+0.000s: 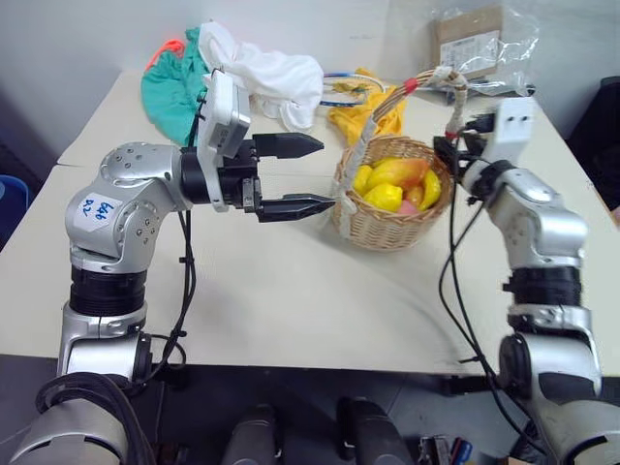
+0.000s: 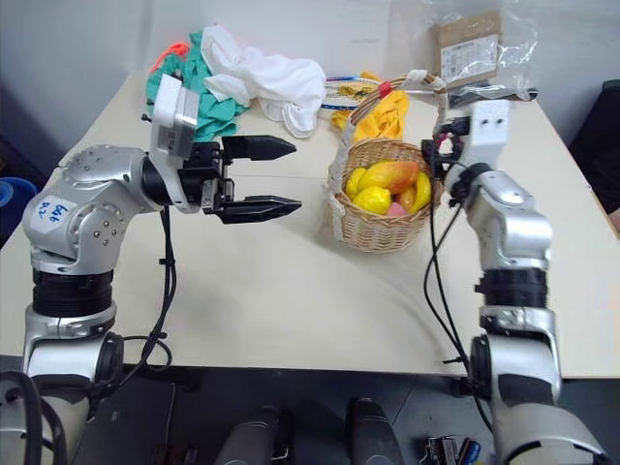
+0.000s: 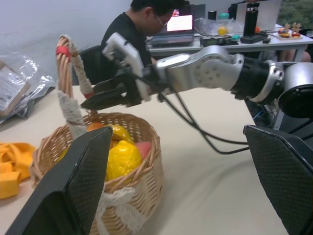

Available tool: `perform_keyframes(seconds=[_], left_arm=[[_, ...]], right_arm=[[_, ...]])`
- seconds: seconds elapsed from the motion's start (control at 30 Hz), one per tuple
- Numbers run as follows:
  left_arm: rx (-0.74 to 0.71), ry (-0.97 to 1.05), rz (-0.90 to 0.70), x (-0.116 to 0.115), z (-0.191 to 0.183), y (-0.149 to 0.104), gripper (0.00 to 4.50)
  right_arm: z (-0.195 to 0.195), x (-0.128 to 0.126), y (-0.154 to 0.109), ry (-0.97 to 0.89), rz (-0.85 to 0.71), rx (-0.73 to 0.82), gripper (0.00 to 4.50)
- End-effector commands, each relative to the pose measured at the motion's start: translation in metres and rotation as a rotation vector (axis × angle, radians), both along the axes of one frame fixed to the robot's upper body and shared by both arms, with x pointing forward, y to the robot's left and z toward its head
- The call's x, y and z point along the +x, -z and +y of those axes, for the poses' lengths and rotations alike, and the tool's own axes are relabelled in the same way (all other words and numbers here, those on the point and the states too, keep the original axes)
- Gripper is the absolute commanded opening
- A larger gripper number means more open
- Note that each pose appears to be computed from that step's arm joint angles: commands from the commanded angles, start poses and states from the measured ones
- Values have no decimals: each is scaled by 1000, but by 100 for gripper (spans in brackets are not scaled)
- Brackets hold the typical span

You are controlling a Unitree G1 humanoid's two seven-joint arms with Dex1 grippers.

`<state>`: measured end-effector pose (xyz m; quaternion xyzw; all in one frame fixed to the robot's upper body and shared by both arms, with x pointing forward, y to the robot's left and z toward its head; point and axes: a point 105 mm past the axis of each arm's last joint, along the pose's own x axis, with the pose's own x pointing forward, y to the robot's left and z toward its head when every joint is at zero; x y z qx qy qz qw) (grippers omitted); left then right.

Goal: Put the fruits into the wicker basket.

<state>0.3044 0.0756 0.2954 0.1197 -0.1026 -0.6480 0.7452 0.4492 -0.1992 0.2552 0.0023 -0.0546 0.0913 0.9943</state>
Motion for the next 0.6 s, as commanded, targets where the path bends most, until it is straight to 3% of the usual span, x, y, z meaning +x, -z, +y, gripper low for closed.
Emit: perform_keyframes(seconds=[0.03, 0.1, 0.17, 0.37, 0.53, 0.6], left_arm=[[-18, 12, -57, -6, 0, -12, 450], [-20, 9, -58, -7, 1, -12, 450], [-25, 2, -59, -7, 2, -13, 450], [-33, -5, -57, -7, 2, -13, 450], [-39, 4, -51, -8, 0, -12, 450], [-42, 21, -41, -9, -2, -11, 450]], right_arm=[[0, 6, -16, 5, -74, -19, 270], [3, 10, -14, -1, -82, -46, 270], [4, 12, -13, 7, -94, -53, 233], [2, 10, -19, 2, -140, -62, 40], [-5, -2, -31, 3, -198, -45, 31], [-16, -20, -38, 13, -235, -37, 31]])
